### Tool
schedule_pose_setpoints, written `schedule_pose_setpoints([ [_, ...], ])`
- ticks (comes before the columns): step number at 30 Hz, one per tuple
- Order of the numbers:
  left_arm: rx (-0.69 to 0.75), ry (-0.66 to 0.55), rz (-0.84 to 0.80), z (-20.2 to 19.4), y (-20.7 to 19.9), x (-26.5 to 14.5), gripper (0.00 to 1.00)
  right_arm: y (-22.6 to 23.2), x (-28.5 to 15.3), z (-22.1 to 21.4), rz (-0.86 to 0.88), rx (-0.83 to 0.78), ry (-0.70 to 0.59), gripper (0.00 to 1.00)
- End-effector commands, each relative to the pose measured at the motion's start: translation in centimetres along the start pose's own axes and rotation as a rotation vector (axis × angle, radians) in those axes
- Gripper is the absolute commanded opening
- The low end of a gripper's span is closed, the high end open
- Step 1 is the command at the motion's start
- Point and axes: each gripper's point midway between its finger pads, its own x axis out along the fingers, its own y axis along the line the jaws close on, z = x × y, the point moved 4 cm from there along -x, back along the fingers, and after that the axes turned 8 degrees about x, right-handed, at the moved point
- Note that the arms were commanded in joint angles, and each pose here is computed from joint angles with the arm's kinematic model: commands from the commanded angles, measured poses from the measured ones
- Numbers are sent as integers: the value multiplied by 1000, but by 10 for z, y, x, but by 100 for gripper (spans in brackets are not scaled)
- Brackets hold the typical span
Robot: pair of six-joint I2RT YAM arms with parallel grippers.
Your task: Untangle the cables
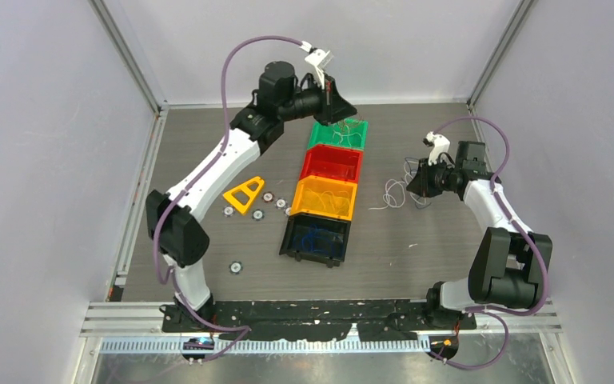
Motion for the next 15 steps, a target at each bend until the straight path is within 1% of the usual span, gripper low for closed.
schedule_pose_setpoints([
  [1,-296,61,103,-17,22,12,0,5,-10,17,0,-22,-39,14],
  [4,-435,151,175,-45,40,24,0,5,-12,17,-13,-17,-36,15],
  [5,-466,152,185,-48,43,26,0,5,-13,16,-17,-16,-32,15],
  [10,-538,152,259,-59,53,27,0,4,-15,13,-34,-12,-20,15],
  [15,-608,197,436,-88,76,25,0,5,-16,13,-38,-5,-21,15],
])
